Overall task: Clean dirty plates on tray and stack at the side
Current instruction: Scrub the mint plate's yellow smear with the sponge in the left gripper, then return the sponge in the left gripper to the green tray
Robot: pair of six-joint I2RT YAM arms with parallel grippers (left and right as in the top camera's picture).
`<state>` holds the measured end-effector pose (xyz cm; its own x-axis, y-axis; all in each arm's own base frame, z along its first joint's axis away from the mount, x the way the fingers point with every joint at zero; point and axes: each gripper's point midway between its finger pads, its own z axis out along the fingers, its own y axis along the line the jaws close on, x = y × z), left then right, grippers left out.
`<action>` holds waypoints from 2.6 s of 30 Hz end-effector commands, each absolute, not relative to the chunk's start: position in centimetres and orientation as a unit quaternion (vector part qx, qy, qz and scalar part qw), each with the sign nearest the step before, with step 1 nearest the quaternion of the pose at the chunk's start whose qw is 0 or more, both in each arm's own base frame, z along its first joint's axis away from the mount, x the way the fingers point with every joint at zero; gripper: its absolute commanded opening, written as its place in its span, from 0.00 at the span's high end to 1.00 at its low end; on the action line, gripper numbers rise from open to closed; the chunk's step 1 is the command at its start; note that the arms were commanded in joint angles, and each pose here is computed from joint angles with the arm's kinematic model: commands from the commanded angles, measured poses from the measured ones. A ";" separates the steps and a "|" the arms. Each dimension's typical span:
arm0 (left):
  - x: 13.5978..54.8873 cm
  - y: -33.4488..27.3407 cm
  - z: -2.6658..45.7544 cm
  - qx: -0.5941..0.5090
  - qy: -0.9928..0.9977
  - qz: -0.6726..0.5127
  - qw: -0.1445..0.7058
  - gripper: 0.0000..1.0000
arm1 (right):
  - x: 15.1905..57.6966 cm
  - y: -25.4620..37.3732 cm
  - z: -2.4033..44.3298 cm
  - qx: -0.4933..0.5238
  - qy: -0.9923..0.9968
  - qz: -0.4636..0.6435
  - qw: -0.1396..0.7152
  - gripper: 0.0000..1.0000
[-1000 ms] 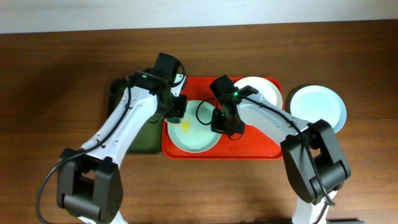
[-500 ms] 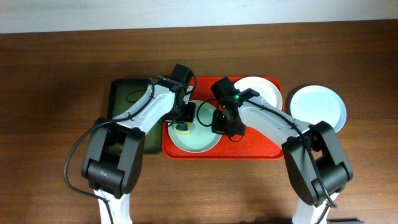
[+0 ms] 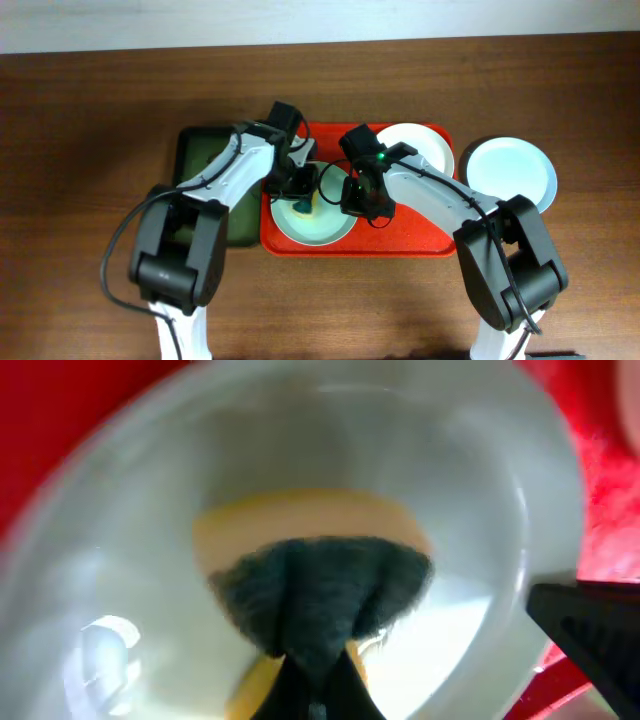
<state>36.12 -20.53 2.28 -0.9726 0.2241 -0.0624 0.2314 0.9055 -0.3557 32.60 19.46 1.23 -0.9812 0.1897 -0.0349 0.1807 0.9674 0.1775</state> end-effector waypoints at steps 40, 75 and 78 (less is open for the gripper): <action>37.1 -17.0 3.5 0.069 0.993 -0.064 0.077 1.00 | 31.9 19.0 0.9 0.095 0.993 0.073 0.022 0.96; 37.4 -2.6 1.4 -0.038 0.997 0.039 0.056 0.99 | 32.0 19.0 0.9 0.093 0.993 0.072 0.022 0.95; 37.5 -2.6 1.4 -0.039 0.997 0.039 0.058 1.00 | 31.4 18.7 0.8 0.094 0.993 0.065 0.012 0.94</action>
<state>37.38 -2.99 1.59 -0.9896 -0.0847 -0.1164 -0.0919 0.9941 0.0577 32.49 19.01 1.18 -0.9808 0.1912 -0.0389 0.1831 0.9708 0.1552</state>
